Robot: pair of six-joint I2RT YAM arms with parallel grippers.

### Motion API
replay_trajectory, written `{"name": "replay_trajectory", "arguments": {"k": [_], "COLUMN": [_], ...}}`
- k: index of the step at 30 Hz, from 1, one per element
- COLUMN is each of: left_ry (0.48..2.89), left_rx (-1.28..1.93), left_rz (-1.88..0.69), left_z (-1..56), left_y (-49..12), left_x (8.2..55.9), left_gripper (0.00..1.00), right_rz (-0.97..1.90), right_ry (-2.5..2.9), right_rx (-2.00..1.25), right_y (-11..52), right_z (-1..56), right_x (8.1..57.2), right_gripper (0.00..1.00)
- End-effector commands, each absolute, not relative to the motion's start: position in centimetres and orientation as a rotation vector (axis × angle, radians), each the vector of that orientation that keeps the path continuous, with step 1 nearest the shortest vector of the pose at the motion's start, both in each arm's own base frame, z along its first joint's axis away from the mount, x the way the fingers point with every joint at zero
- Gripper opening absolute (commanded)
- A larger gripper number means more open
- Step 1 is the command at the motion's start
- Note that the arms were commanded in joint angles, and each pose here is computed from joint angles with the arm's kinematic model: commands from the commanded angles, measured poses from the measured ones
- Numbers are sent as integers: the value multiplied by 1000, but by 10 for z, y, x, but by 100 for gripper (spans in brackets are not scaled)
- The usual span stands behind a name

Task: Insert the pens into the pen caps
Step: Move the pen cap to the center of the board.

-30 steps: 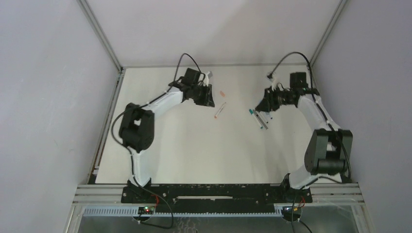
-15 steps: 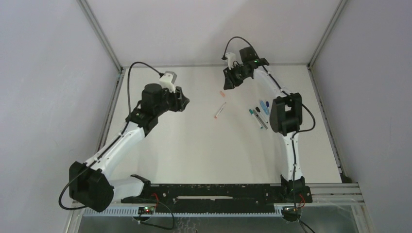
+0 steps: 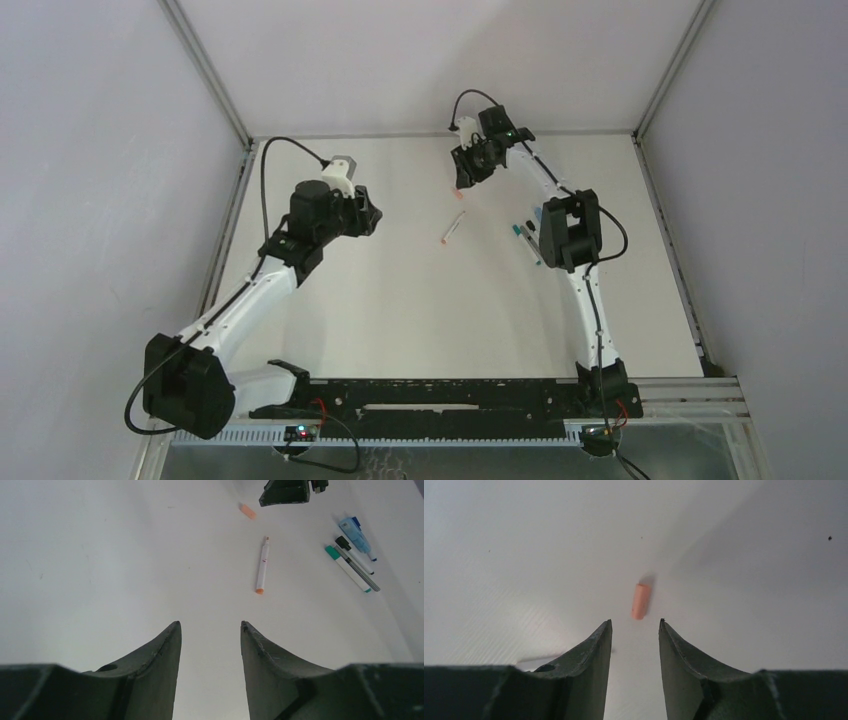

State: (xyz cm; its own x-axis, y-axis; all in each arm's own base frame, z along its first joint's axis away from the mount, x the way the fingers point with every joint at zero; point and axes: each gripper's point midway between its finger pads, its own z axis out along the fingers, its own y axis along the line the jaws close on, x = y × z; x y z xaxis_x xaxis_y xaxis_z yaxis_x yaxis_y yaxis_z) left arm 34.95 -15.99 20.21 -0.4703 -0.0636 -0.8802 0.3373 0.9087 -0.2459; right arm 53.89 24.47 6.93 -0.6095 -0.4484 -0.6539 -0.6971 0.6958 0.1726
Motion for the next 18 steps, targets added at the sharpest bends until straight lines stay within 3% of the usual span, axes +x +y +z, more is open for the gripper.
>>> {"name": "replay_trajectory", "arguments": {"k": [1, 18], "left_ry": [1943, 1943], "left_rx": [172, 149], "left_rz": [-459, -450], "left_z": [227, 228], "left_y": [-156, -151], "left_x": [365, 367], "left_gripper": [51, 51], "right_rz": [520, 366], "right_ry": [2241, 2283], "right_rx": [-846, -833], "right_y": [264, 265], "right_z": [82, 53], "right_x": [559, 566], "right_gripper": [47, 37]}}
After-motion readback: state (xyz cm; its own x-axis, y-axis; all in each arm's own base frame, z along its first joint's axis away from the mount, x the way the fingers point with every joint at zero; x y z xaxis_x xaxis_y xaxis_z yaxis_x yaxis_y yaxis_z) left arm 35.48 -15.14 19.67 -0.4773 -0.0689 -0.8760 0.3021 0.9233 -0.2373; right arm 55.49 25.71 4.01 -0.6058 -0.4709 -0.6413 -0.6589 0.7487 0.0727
